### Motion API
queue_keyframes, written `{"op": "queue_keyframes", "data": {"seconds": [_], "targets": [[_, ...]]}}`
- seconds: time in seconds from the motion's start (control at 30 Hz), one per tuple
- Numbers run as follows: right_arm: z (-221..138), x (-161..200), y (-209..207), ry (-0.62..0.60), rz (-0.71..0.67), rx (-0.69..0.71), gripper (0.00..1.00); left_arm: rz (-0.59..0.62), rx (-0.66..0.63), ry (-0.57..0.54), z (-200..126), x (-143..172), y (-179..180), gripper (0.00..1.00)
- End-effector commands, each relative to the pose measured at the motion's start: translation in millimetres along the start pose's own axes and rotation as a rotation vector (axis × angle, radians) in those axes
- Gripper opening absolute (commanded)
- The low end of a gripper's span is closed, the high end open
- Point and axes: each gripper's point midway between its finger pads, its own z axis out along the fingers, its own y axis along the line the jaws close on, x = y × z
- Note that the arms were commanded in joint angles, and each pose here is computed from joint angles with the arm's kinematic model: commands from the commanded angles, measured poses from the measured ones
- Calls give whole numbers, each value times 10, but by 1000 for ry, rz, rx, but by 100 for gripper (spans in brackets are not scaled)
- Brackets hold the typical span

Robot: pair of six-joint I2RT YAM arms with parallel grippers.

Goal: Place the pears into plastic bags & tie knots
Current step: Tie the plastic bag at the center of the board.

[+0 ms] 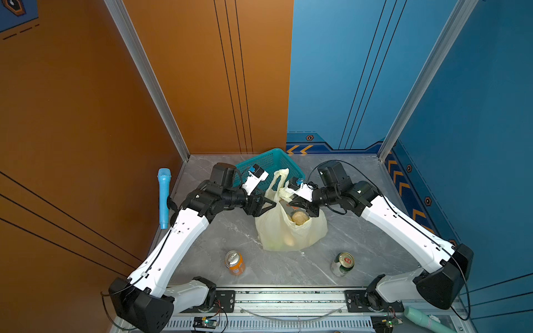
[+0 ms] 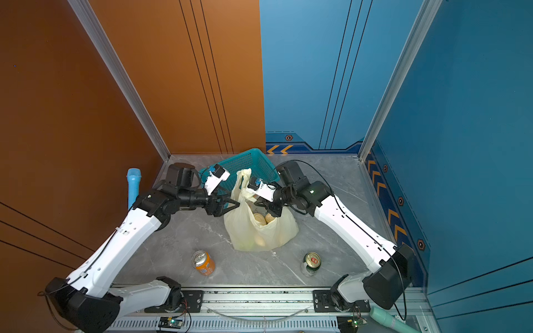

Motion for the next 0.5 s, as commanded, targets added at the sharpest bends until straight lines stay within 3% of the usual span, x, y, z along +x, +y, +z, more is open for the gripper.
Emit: {"op": "queue_keyframes", "data": {"seconds": [0.0, 0.07, 0.23, 0.47], "targets": [[-42, -59, 169, -8, -24, -74, 0, 19, 16, -11, -48, 12, -48, 70], [-15, -76, 156, -4, -23, -72, 0, 25, 29, -15, -38, -18, -67, 67], [106, -124, 129, 22, -23, -75, 0, 77, 76, -25, -26, -102, -209, 83], [220, -193, 209, 26, -38, -114, 0, 96, 72, -58, 38, -257, -205, 80]]}}
